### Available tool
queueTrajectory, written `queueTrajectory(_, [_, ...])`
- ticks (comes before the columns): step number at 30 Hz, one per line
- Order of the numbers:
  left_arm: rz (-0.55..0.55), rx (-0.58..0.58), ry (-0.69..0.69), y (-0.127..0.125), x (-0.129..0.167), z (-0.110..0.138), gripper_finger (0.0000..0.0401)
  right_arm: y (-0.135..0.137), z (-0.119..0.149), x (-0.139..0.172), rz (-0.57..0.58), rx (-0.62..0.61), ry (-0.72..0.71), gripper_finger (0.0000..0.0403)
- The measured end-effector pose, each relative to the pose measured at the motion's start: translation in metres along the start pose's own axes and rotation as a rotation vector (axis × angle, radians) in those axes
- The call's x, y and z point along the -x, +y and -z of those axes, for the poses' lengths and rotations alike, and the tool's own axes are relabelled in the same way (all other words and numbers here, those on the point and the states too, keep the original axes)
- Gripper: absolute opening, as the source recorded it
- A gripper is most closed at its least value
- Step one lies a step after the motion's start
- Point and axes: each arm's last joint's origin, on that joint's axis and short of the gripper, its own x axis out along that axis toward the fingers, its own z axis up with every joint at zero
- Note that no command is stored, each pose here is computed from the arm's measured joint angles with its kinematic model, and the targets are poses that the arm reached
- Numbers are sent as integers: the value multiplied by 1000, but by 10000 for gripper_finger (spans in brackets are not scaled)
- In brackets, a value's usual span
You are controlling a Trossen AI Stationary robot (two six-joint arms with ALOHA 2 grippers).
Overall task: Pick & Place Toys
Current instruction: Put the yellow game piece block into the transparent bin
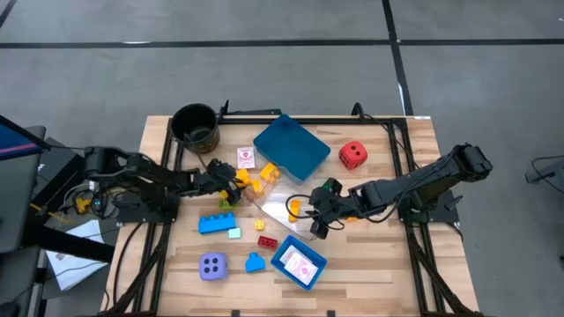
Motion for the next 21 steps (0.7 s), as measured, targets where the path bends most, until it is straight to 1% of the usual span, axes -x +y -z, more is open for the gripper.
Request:
queueTrajectory(5, [-7,-19,10,-2,-6,0,398,0,0,0,1,0,1,136])
queueTrajectory(10, [0,-26,8,-2,-4,-1,397,0,0,0,2,1,2,137])
queueTrajectory(13, [3,-27,9,-2,-4,-1,388,0,0,0,2,1,3,136])
queueTrajectory(17, [5,-28,16,-2,-4,0,356,0,0,0,3,2,4,137])
queueTrajectory(21, [19,-29,20,-2,-4,0,304,0,1,0,4,3,6,137])
